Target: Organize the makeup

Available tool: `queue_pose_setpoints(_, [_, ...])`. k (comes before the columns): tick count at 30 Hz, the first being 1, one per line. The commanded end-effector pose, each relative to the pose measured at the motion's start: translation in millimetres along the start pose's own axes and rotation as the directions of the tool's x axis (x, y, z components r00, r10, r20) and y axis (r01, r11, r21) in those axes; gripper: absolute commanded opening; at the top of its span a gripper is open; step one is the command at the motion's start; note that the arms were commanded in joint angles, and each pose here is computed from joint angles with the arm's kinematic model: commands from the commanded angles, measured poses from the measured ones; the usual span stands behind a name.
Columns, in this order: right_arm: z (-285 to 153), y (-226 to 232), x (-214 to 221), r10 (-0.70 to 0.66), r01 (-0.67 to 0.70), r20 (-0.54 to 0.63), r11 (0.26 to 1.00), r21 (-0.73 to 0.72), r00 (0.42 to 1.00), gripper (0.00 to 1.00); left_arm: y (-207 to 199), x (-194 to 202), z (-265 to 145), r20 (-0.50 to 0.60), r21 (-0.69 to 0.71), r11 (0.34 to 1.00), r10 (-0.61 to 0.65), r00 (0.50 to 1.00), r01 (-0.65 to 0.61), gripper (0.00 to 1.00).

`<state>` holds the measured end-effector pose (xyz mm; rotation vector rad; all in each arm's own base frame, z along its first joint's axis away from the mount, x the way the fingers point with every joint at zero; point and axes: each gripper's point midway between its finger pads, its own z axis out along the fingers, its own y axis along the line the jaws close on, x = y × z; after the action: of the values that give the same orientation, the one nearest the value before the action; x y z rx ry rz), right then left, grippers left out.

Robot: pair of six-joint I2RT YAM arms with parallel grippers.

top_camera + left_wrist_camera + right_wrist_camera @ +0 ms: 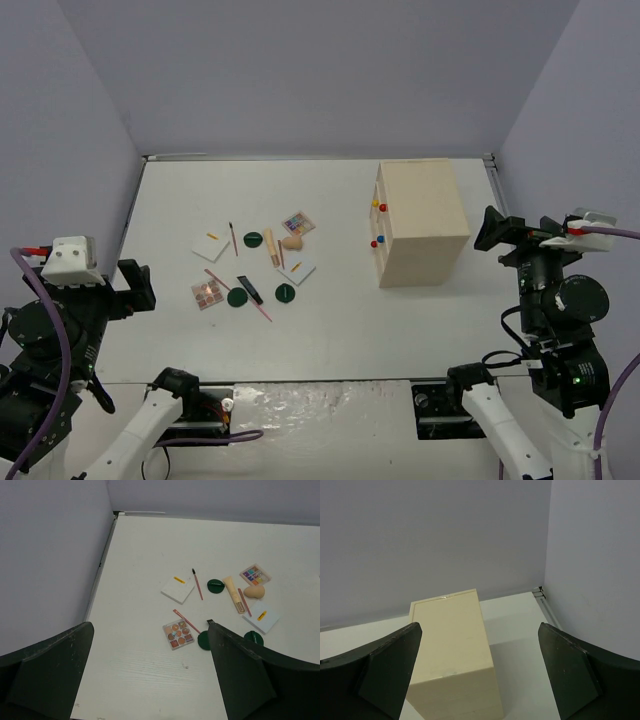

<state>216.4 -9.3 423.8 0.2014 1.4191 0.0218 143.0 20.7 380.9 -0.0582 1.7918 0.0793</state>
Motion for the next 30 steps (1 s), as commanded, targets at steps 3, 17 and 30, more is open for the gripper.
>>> queue_pose_setpoints(3, [4,3,-7,-0.007,0.007,0.044,1.000,-0.012,0.999,1.00,-17,-11,20,0.005,0.045,0.999,-0.019,1.000,0.019,0.97])
queue_pose_setpoints(17, [57,41,36,0.004,-0.020,-0.144,0.994,-0.106,0.990,1.00,-84,-18,88,-0.070,0.231,0.969,-0.074,0.995,0.088,0.97])
queue_pose_setpoints(30, [136,79,83,-0.052,0.000,-0.294,0.985,-0.174,0.954,0.95,-217,-40,173,-0.271,0.580,0.719,-0.274,0.923,0.383,0.89])
